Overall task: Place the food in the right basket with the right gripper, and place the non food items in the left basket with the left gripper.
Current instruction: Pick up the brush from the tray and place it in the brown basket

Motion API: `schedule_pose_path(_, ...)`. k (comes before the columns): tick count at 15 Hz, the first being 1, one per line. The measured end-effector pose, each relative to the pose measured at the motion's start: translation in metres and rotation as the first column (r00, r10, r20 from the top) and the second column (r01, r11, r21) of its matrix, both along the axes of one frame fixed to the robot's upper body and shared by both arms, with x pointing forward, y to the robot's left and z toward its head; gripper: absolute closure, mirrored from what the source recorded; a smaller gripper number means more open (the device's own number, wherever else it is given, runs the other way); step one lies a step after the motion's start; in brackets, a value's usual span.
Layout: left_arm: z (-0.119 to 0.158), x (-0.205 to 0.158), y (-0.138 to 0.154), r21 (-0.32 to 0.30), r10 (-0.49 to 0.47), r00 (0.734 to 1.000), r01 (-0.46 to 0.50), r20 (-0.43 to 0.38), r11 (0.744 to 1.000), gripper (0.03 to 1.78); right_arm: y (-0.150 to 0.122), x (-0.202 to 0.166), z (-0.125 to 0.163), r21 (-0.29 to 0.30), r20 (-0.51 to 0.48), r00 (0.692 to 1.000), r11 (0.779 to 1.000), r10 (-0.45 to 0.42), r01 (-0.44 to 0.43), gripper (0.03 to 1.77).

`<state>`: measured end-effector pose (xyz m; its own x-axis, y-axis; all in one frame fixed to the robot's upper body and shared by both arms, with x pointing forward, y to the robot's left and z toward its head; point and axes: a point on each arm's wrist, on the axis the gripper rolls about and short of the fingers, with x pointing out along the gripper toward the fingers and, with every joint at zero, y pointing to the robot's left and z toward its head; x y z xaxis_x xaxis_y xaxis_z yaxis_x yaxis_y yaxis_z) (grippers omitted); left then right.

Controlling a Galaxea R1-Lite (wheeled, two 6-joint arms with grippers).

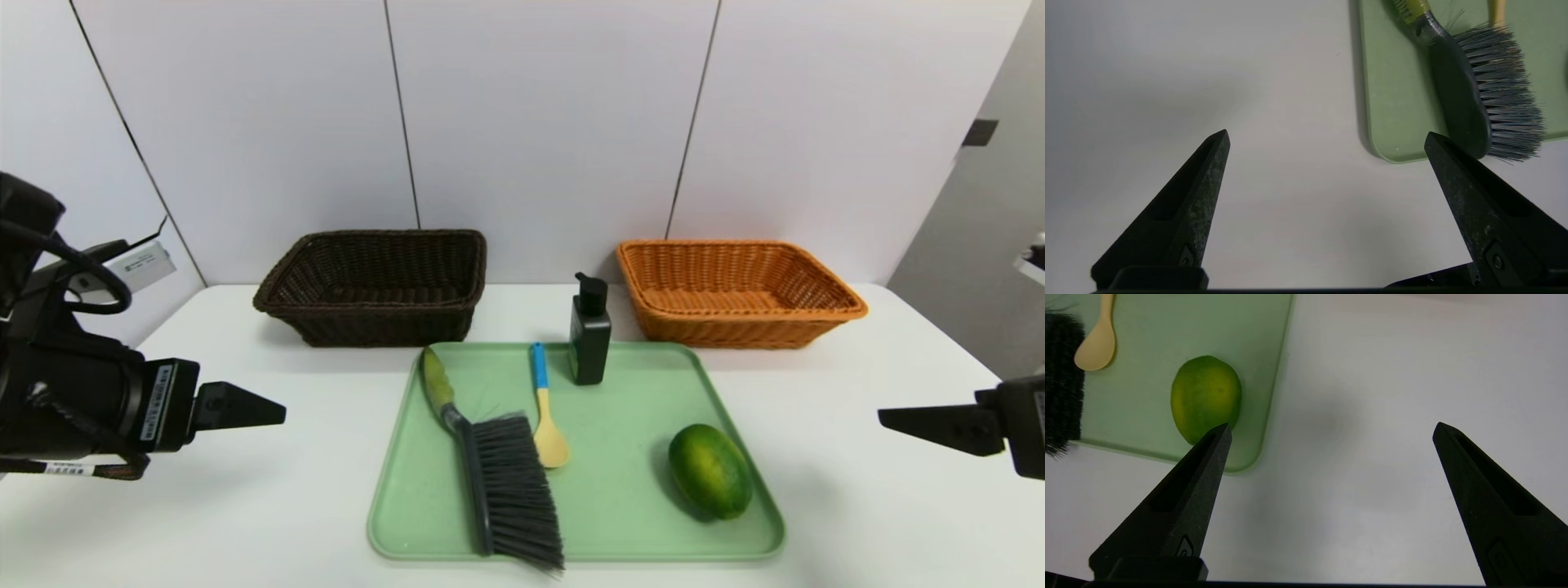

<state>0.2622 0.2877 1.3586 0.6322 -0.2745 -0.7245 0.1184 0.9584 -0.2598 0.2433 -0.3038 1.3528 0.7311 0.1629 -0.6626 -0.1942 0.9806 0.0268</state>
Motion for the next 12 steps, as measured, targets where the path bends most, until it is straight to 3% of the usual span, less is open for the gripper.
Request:
schedule_pose_path(4,0.021,0.013,-0.038,-0.065,-0.045,0.997,0.041,-0.066,0.997,0.12,0.031,0.033,0.005,0.006,-0.031,0.998,0.998,0.060,-0.060,0.10)
schedule_pose_path(6,0.024,0.021,-0.062,-0.060,-0.046,0.994,0.041,-0.097,0.997,0.12,0.041,0.041,0.003,0.012,-0.046,0.996,0.997,0.079,-0.079,0.10)
schedule_pose_path(9,0.015,0.042,-0.097,-0.017,0.023,0.992,-0.026,-0.127,1.000,0.12,0.050,0.047,-0.001,0.022,-0.070,0.993,0.995,0.094,-0.093,0.10)
schedule_pose_path(12,0.009,0.062,-0.130,-0.016,0.107,0.979,-0.112,-0.174,0.994,0.12,0.054,0.048,-0.004,0.032,-0.083,0.992,0.995,0.100,-0.097,0.10)
